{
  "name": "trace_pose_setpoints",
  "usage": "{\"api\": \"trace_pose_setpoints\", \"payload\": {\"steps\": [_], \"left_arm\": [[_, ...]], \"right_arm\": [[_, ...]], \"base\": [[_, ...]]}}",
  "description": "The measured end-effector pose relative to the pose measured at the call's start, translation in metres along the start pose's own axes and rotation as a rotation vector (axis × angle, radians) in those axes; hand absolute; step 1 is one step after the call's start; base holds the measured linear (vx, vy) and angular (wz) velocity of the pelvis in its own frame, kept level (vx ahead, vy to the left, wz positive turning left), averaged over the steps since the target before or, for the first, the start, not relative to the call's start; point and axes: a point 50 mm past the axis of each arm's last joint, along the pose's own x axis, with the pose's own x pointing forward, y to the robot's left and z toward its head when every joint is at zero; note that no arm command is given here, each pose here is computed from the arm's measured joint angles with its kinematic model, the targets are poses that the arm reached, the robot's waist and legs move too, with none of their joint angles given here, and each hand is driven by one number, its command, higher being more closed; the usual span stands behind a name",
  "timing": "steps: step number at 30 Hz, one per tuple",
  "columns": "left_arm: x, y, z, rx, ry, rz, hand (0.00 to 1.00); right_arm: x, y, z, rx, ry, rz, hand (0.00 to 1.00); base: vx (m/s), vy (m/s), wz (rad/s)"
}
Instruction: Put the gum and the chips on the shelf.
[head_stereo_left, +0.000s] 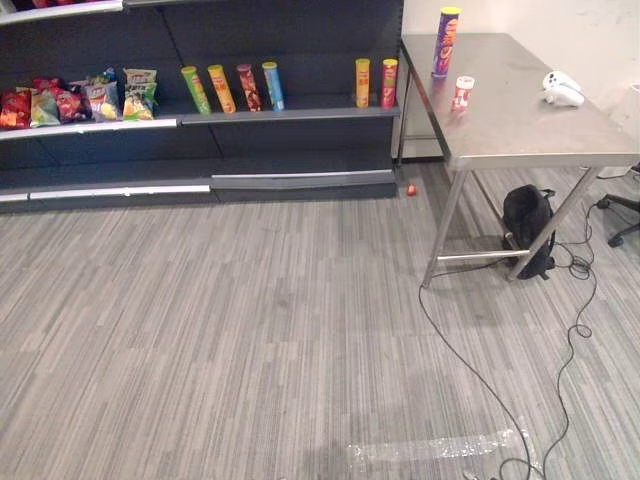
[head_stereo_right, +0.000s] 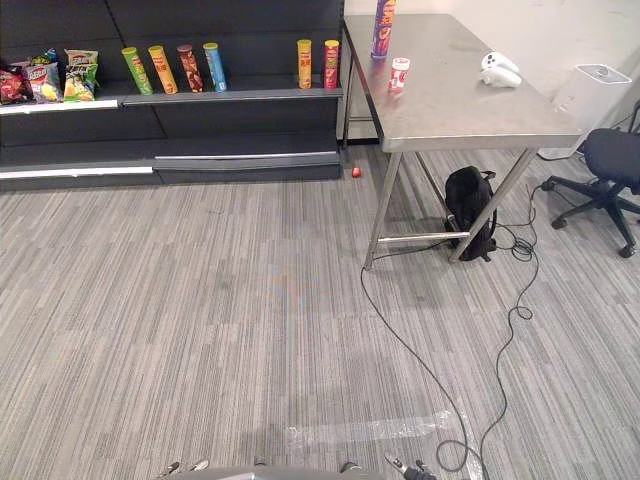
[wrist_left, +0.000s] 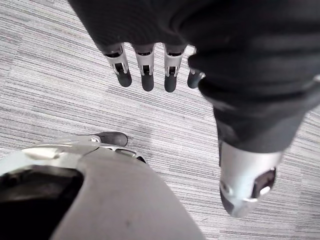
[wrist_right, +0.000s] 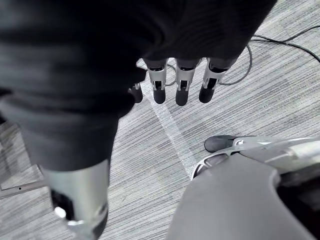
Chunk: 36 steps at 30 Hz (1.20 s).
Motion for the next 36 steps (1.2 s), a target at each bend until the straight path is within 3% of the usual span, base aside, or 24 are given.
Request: {"api": "trace_pose_setpoints", "payload": {"steps": [36], "left_arm": [[0.0007, -0.0002, 0.0018, 0.004, -0.001, -0.013, 0.00]], "right_arm": [[0.0007, 0.0028, 0.0039, -0.010, -0.015, 0.032, 0.00]], "base": [[-0.01, -0.002, -0.01]]}}
